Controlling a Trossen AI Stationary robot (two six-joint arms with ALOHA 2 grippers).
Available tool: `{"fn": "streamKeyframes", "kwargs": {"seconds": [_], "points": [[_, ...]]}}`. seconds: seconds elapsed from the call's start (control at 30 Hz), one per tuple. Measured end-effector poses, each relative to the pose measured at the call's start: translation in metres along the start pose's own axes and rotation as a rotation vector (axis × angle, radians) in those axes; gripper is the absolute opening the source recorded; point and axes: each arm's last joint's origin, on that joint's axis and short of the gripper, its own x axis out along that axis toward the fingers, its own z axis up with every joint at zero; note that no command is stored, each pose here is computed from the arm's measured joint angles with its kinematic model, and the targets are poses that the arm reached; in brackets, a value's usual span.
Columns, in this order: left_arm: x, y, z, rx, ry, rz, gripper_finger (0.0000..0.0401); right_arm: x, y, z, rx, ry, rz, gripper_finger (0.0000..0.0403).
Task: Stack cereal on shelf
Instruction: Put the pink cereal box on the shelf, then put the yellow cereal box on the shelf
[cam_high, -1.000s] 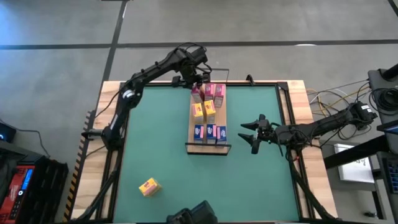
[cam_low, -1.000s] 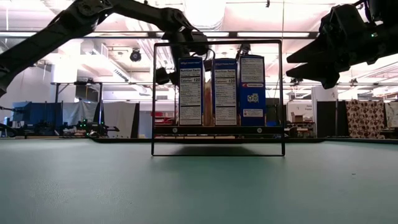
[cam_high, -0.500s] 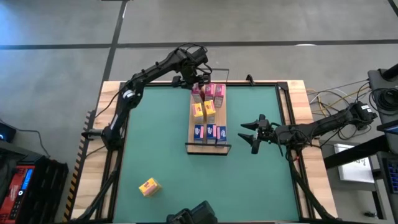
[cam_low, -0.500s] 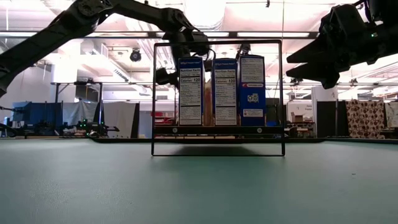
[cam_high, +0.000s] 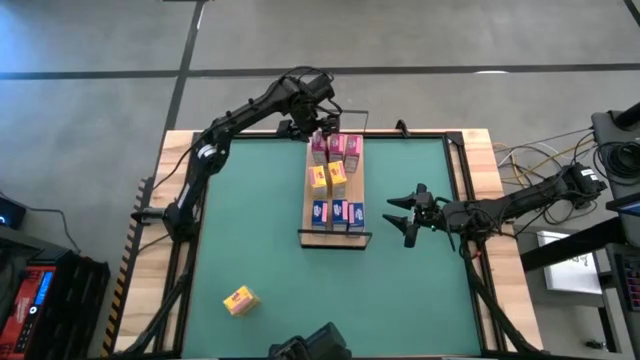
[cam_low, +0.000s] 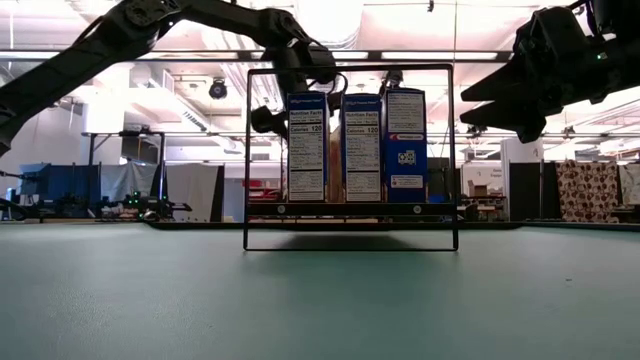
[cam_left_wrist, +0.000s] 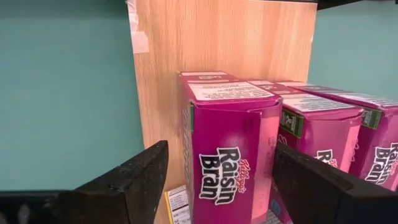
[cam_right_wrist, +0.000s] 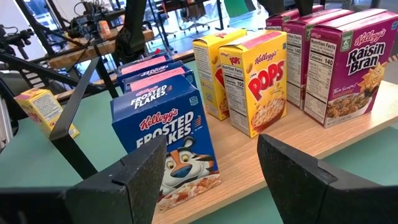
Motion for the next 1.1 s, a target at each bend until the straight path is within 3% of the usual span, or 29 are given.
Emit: {"fn": "streamKeyframes", "kwargs": {"seconds": [0.37, 0.73, 1.1], "points": [[-0.005, -0.001, -0.001, 0.003, 0.002, -0.034, 0.0259, 0.0, 0.0, 0.0, 0.0, 0.0, 0.0, 0.024], [-0.034, 0.0, -0.006, 0.011, -0.033, -0.077, 0.0259, 0.0, 0.0, 0.0, 0.0, 0.001, 0.0, 0.024], [-0.064, 0.025, -0.021, -0.043, -0.017, 0.098, 0.025, 0.0, 0.0, 0.0, 0.0, 0.0, 0.0, 0.024]]}}
